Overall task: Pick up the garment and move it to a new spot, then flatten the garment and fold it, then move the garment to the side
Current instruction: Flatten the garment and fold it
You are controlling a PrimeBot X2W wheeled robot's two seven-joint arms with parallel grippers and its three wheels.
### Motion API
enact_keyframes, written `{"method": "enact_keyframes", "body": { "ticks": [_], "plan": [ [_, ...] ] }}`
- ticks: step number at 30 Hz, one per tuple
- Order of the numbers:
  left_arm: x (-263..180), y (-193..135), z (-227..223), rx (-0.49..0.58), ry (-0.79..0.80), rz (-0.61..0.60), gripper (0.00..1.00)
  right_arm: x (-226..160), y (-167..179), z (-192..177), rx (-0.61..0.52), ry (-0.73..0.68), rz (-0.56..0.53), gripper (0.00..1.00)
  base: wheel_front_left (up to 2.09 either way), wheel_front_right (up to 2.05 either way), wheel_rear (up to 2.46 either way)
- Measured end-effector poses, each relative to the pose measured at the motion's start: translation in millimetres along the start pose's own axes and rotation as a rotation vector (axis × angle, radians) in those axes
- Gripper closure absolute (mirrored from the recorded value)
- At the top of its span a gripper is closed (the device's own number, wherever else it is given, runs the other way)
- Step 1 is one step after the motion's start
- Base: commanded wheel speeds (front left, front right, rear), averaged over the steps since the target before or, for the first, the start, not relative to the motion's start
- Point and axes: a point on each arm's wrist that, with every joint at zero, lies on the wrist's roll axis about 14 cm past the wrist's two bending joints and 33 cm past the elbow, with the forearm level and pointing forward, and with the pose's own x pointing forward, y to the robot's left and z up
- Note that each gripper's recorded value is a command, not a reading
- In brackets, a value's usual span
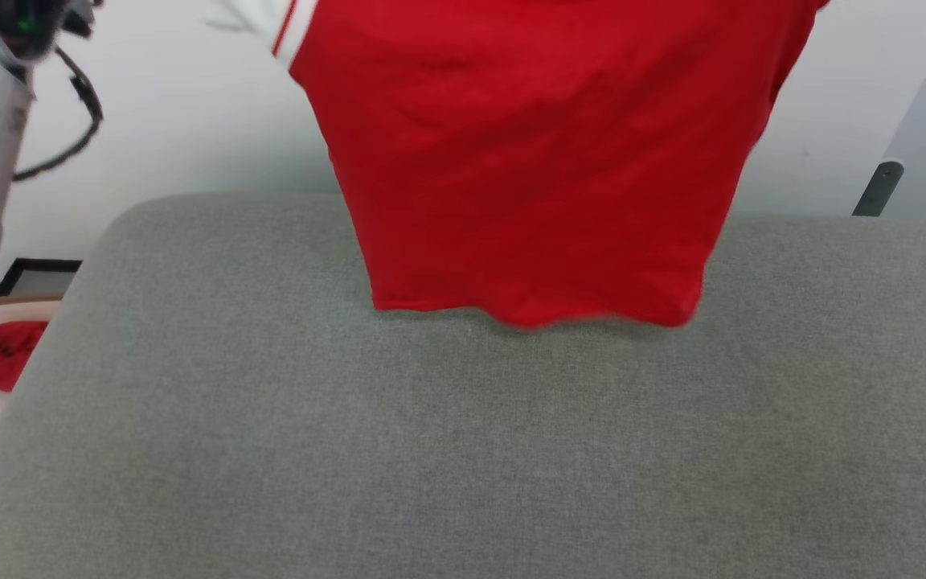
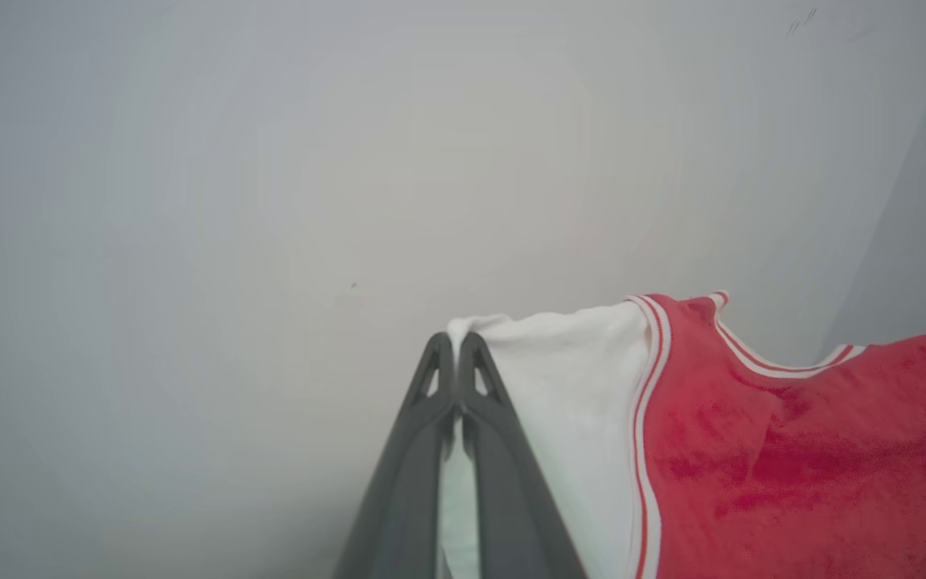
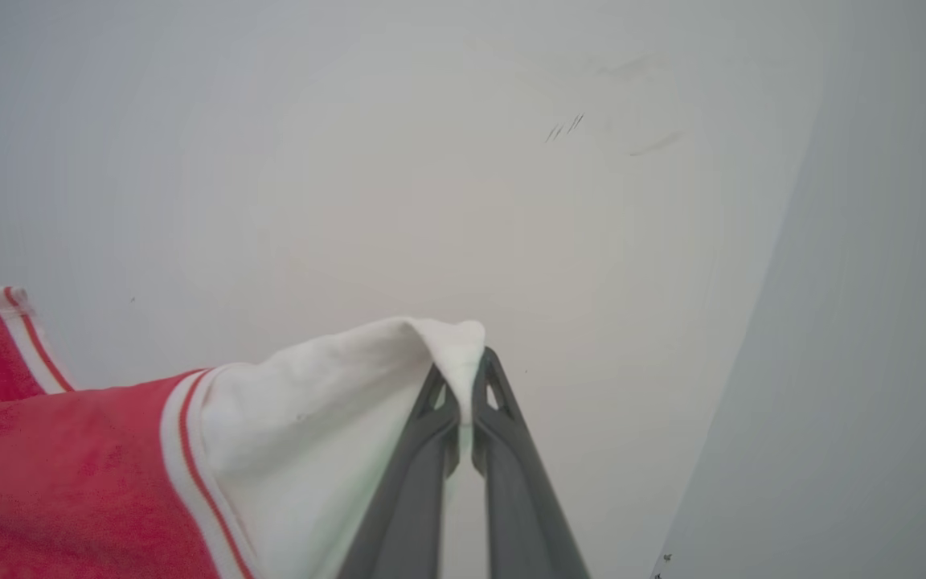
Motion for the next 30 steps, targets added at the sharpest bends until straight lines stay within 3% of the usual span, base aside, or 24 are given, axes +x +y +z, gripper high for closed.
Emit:
{"method": "enact_keyframes", "body": {
  "ticks": [11,21,30],
  "plan": [
    [1.3,14.6,33.7,-0.018,-0.119,0.06,1.0,0.2,-24.1,5.1,-0.014,-0.003,-0.061,1.0,0.0,0.0,0.0],
    [24.7,17.9,19.1,-0.037,-0.116,0.062,1.0,13.7,-30.4,-13.8,-0.005,0.017,-0.065,1.0,0.0,0.0,0.0],
    [80.2,8.3,-13.4,0.005,-0.113,0.03,1.0,54.0,-36.5,-37.0,-0.048,-0.036,-0.061,1.0,0.0,0.0,0.0]
  ]
}}
